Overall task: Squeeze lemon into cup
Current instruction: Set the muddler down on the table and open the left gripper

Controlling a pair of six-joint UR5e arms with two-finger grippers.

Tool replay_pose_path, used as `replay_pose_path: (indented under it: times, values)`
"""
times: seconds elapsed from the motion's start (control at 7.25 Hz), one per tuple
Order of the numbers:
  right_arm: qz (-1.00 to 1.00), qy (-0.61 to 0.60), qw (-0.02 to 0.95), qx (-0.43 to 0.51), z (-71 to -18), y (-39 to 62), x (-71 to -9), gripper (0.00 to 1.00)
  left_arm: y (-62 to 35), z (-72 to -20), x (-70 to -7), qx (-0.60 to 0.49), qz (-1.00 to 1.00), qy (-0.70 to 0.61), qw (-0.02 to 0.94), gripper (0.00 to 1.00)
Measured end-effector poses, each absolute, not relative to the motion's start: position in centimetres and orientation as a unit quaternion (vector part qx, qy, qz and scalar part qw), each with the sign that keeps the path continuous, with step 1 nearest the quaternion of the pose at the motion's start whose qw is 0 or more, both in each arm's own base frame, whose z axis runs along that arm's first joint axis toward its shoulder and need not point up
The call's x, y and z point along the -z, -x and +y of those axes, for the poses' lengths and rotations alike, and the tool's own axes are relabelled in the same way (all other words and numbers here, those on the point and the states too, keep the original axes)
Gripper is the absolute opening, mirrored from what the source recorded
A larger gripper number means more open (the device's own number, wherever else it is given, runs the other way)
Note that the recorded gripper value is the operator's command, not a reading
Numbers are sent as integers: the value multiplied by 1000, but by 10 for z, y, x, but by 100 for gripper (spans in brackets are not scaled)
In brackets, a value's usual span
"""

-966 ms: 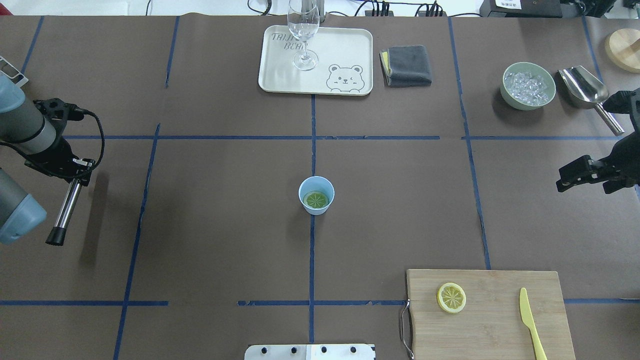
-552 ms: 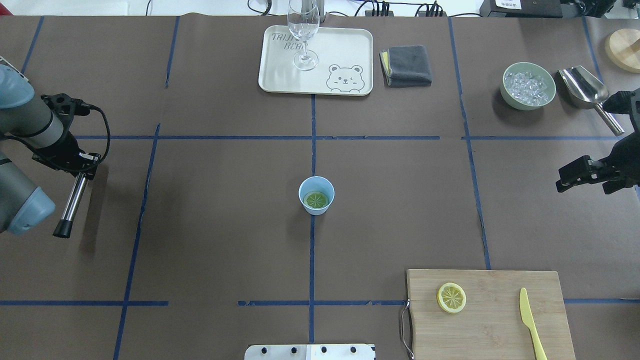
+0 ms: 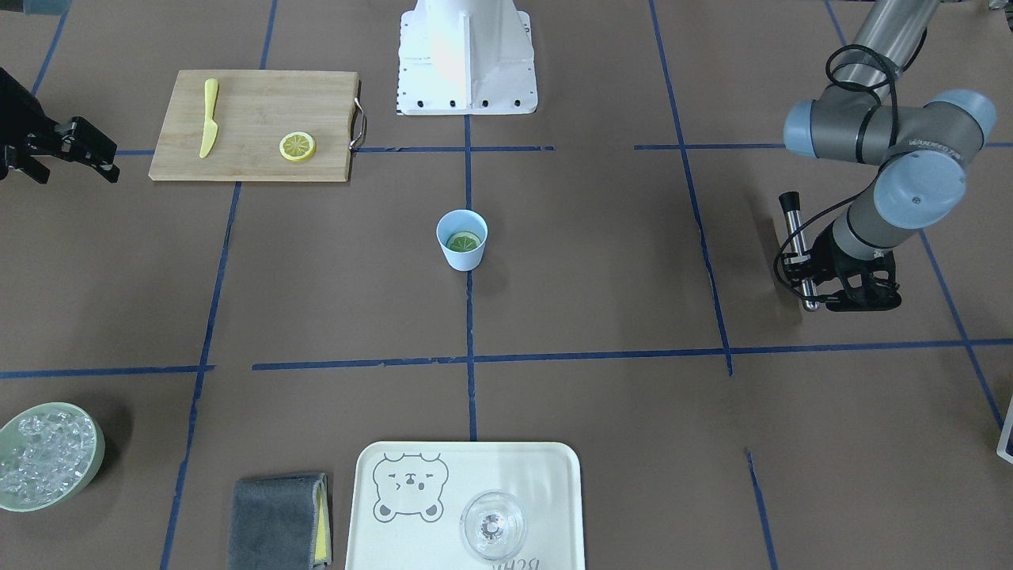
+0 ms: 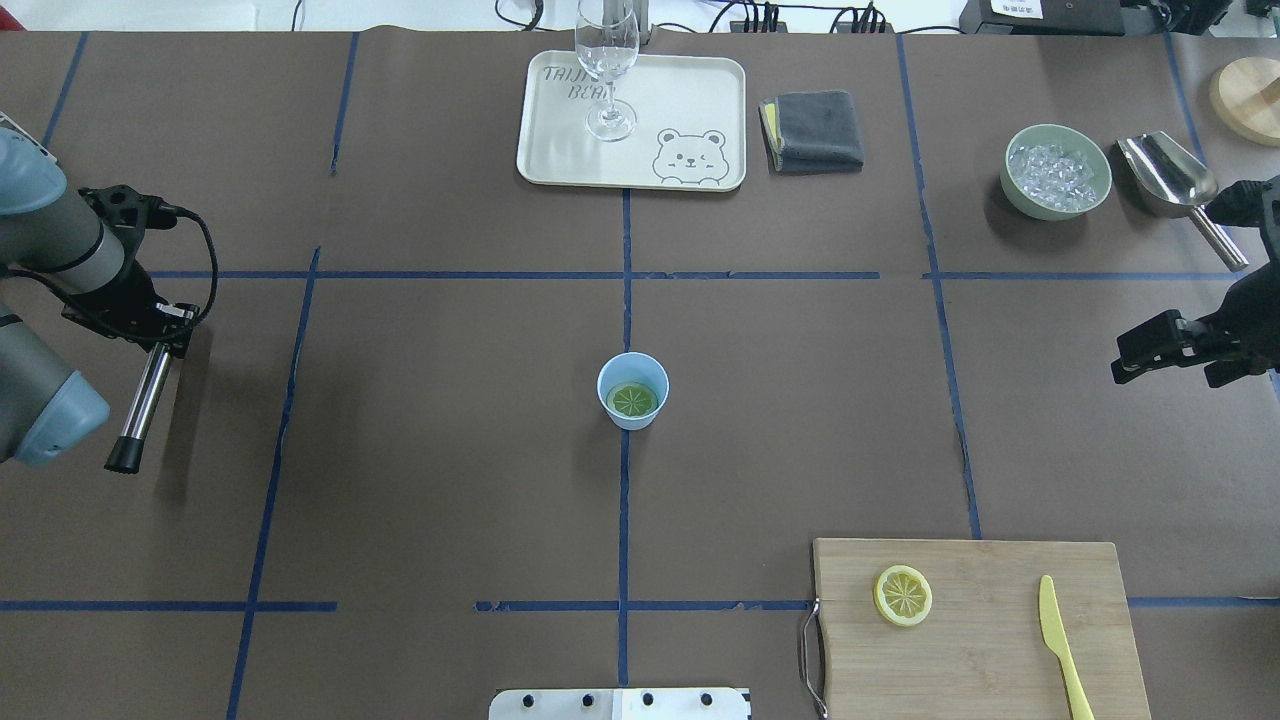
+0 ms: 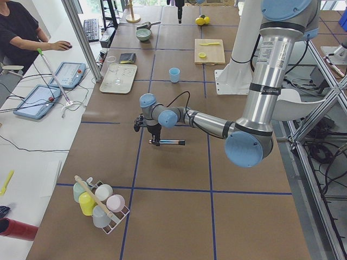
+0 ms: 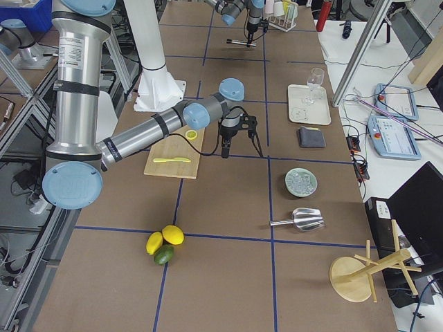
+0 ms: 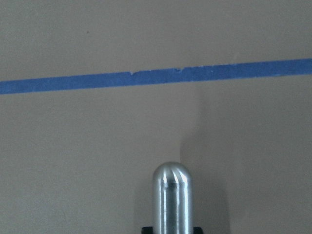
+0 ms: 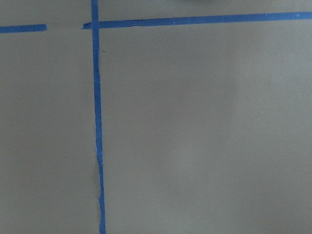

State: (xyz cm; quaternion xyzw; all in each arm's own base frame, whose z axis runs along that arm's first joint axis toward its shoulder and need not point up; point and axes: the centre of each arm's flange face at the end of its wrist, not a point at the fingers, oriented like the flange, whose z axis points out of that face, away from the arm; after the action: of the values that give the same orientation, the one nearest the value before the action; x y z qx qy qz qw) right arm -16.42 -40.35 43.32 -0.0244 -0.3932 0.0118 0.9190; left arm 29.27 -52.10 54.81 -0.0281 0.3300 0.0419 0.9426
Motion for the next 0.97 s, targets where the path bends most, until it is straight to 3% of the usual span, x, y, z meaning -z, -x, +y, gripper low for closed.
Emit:
replay_pose_path:
  times: [0.14,0.41,0.55,0.97]
  values:
    - [-393,25,919,-12,-403,164,-433,100,-293,-521,-550,-42,330,29,943,0]
    - [-394,25,919,-12,-403,164,-433,100,-294,-522,-552,-42,329,29,943,46]
    - [-395,25,918,-11,-403,164,-432,100,-294,-522,-552,-42,330,29,943,57]
    - [-397,23,918,-10,-402,164,-430,100,-294,-523,-551,-42,330,27,942,62]
